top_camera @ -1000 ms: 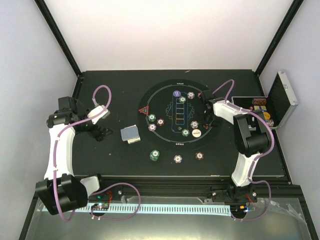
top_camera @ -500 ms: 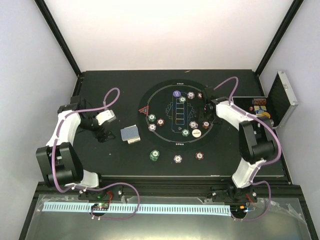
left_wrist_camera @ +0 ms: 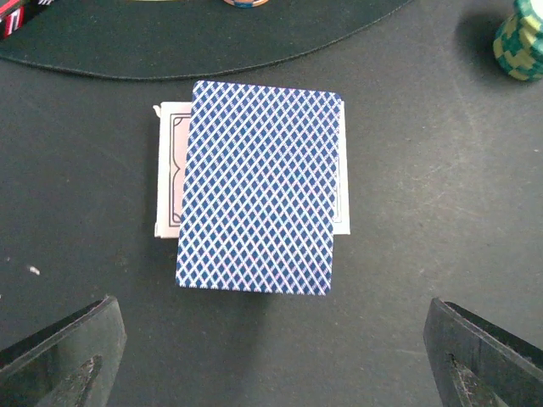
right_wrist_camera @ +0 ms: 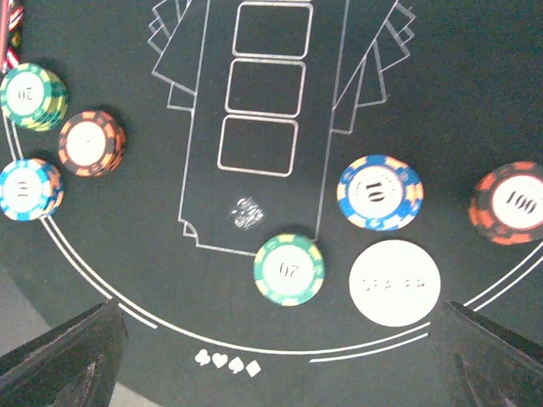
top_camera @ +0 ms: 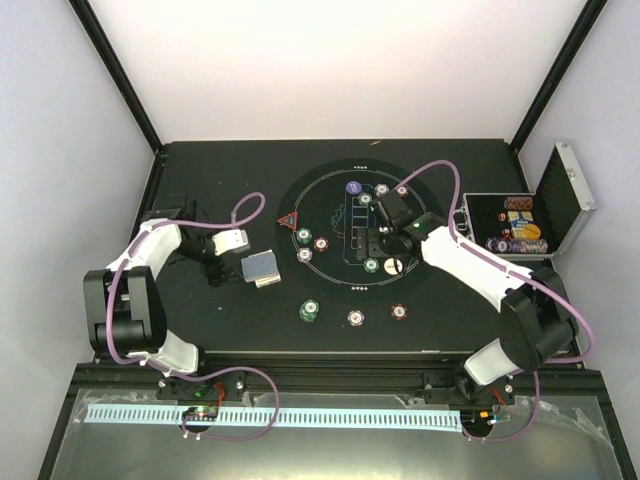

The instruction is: Distribute texas hold em gaming equipment

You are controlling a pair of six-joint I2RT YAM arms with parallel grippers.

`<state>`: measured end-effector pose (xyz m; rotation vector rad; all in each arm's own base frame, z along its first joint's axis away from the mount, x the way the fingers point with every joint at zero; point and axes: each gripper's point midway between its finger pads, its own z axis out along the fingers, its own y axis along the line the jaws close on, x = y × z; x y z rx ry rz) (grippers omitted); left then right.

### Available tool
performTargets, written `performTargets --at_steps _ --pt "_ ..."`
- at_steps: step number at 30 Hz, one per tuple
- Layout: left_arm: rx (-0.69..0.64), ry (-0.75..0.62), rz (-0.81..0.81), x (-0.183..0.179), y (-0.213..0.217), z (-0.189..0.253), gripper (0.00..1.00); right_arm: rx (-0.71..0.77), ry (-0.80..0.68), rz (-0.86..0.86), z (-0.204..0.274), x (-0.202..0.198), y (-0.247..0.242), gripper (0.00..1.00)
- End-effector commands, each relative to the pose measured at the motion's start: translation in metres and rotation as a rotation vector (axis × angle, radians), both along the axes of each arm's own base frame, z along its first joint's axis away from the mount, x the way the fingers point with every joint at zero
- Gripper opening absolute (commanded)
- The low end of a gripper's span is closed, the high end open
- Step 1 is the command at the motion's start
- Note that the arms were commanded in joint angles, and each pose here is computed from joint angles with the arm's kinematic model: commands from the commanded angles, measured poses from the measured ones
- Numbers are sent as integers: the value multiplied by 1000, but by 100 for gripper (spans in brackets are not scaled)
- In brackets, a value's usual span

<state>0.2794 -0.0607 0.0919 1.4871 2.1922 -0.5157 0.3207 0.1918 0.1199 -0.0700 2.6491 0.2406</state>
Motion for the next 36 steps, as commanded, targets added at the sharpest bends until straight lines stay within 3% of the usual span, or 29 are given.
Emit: performTargets --at_steps 1,18,36 --pt "60 -85 -58 13 -5 -11 99 72 -15 -1 10 -10 19 100" --pt "216 -104 -122 11 -7 -37 99 69 16 73 7 -26 57 100" --pt "264 -84 -98 12 -14 -49 99 75 5 60 13 -28 62 100"
